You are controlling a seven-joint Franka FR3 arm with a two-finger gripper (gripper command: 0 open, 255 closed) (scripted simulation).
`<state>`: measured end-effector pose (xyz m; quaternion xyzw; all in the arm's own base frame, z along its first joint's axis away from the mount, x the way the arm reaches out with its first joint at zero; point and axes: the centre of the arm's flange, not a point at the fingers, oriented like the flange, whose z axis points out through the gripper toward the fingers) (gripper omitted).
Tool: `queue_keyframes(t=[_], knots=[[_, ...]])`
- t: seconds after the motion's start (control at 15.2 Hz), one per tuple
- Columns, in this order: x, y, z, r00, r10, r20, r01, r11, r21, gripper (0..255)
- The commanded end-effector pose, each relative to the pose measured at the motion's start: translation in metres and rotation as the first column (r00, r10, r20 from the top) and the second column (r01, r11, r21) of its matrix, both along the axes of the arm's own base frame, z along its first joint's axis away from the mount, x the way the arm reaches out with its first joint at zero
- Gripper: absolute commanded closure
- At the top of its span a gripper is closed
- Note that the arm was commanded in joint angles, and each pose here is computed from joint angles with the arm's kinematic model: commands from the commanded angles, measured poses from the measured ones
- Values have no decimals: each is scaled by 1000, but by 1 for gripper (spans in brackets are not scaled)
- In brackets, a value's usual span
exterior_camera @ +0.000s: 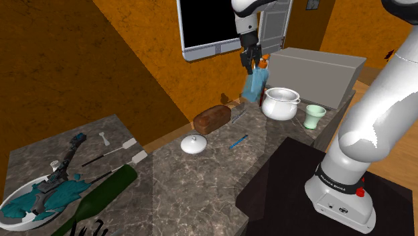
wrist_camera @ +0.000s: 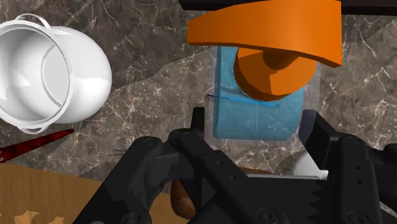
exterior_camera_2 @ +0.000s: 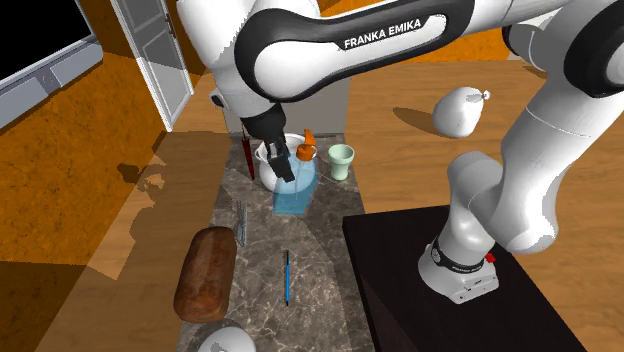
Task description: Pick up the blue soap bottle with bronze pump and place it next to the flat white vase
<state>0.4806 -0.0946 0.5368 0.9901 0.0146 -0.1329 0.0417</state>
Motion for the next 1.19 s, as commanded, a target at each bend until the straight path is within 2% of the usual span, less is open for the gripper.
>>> queue_keyframes(t=[0.0,1.12], knots=[[6,27,1,1000,-1,0,1,1000,0,255],[52,247,1,1000,-1,0,1,1000,0,255]])
